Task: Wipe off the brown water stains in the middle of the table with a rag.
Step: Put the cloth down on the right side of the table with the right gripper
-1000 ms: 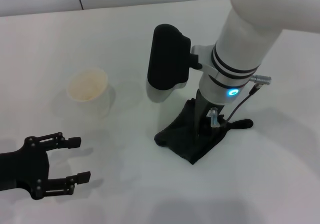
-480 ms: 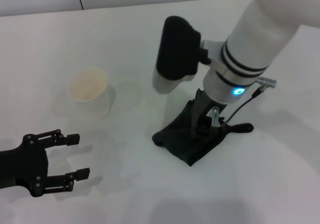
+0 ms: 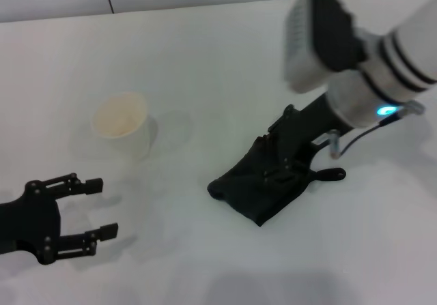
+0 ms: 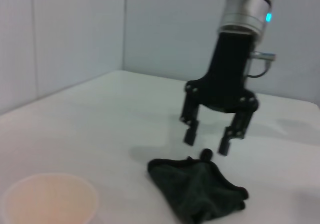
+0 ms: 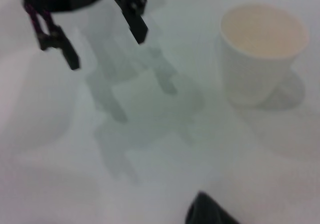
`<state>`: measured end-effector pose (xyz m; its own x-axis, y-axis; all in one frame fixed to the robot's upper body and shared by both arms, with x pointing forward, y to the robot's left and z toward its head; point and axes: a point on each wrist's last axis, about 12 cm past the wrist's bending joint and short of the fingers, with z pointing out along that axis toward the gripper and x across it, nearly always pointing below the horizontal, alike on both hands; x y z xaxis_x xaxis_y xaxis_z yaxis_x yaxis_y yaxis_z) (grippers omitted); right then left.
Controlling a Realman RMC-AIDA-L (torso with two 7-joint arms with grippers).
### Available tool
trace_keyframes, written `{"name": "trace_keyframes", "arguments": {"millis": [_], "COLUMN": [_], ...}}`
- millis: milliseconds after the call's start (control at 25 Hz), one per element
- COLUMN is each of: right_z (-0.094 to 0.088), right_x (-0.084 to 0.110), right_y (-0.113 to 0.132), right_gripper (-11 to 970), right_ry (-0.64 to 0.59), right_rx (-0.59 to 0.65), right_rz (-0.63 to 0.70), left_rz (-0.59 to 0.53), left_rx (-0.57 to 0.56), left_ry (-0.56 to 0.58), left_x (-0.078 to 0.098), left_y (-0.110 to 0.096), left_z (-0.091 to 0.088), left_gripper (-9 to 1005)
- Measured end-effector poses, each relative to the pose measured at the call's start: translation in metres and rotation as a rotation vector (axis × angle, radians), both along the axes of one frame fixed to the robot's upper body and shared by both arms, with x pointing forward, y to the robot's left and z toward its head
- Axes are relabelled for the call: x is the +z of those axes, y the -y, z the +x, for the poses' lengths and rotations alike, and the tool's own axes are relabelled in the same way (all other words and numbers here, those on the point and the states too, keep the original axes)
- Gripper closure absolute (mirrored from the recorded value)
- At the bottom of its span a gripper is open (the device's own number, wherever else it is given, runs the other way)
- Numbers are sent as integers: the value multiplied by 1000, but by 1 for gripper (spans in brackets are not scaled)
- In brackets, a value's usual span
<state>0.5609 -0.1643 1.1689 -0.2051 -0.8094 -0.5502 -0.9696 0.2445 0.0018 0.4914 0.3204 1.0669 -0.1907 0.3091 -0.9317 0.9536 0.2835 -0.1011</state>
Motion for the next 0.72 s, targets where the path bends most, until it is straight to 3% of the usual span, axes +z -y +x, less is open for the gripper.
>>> {"name": "trace_keyframes", "arguments": {"millis": [160,720], "right_z": [-10,-34], "right_x": [-1,-16], "right_y": [28,87], "right_gripper": [473,477], "right_ry": [18,83], "right_rx": [3,4], "right_rz": [132,423], "left_rz": [-8,-46], "left_rx": [29,95], "left_ry": [4,10], "left_x": [1,4], "left_y": [-6,-26], "left_z": [-1,-14], "left_gripper": [210,210]}}
